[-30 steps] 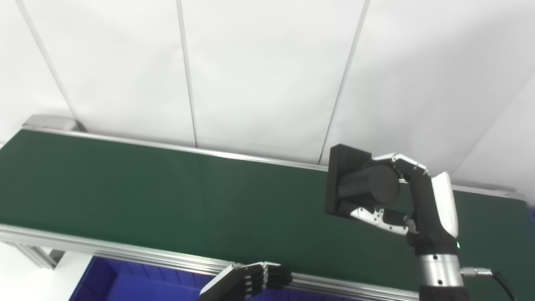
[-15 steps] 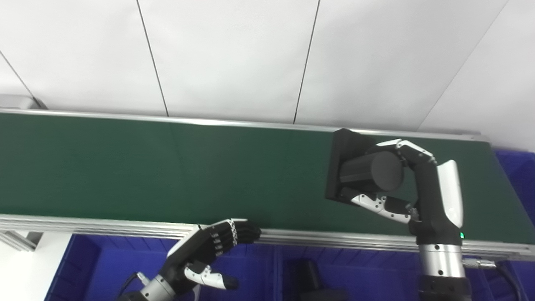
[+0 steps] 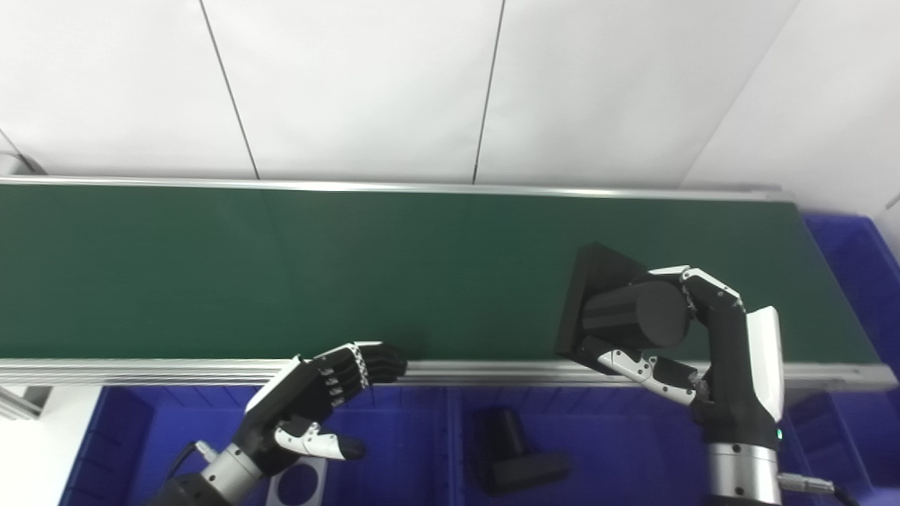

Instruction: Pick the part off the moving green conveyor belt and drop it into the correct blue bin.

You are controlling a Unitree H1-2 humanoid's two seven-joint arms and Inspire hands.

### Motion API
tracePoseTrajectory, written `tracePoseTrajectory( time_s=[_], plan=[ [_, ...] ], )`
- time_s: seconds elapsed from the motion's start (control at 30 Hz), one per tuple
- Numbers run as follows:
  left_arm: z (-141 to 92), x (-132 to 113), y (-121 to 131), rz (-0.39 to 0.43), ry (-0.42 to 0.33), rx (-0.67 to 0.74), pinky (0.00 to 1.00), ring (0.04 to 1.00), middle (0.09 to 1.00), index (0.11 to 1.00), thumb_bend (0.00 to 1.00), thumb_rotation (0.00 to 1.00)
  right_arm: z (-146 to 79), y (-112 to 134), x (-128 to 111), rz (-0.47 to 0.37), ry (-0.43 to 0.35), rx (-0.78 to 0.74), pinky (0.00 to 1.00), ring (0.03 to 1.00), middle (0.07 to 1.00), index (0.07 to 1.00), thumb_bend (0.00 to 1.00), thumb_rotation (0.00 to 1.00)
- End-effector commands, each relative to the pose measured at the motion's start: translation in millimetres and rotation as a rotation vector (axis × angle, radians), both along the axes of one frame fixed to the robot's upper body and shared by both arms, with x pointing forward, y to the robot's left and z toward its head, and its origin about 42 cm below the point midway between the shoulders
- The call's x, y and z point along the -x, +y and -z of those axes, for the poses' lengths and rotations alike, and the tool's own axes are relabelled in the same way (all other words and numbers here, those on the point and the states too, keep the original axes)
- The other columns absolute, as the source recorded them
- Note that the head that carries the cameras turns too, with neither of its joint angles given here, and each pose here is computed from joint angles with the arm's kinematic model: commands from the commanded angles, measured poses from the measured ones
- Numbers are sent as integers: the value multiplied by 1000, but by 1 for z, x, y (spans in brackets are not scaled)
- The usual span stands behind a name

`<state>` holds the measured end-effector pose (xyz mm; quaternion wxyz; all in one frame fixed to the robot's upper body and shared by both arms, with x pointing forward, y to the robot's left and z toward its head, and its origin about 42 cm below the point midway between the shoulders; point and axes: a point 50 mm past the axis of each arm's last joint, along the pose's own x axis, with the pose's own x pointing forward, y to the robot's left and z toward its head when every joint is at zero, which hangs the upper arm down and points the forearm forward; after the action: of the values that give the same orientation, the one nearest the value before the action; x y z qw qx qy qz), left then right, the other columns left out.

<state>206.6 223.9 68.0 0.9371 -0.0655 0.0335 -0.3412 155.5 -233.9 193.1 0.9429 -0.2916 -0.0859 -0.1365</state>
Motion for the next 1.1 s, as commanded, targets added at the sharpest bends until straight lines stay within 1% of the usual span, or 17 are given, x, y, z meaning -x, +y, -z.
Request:
tracePoseTrajectory(
  time_s=[0.0,0.07,0.13,0.27,0.43,0.57,0.7,0.8,0.9,1.07],
  plan=[
    [-14,-6,3,10,-51,23,842,801,773,758,1000,255,1,0,7,12,-41,-21,353,446,481,491,526,0],
    [-14,-7,5,13,-56,21,842,801,775,759,1000,257,13,-2,13,39,2,-29,363,447,477,494,526,0],
    [-15,-7,6,15,-57,22,842,802,776,761,1000,257,25,-4,18,71,42,-13,401,476,481,493,527,0],
    [-15,-8,10,15,-59,21,838,798,776,760,1000,252,52,-9,28,125,110,-32,419,486,475,498,527,0],
    [-16,-9,13,15,-60,19,839,798,777,763,1000,257,73,-13,34,181,155,-50,375,465,475,498,527,0],
    [-17,-9,15,11,-60,17,829,791,773,760,1000,252,91,-19,40,233,202,-55,385,473,476,500,527,0],
    [-19,-9,16,8,-62,10,825,789,772,755,1000,261,106,-23,46,266,230,-72,388,473,477,499,527,0],
    [-20,-8,17,6,-60,13,827,789,770,753,1000,256,119,-27,50,295,268,-85,386,469,477,501,527,0],
    [-21,-8,17,5,-59,11,830,790,770,752,1000,254,127,-29,53,309,288,-106,376,455,468,507,526,0],
    [-22,-9,18,4,-59,15,824,786,769,751,1000,249,138,-31,56,320,300,-110,360,435,456,514,525,0]
  ],
)
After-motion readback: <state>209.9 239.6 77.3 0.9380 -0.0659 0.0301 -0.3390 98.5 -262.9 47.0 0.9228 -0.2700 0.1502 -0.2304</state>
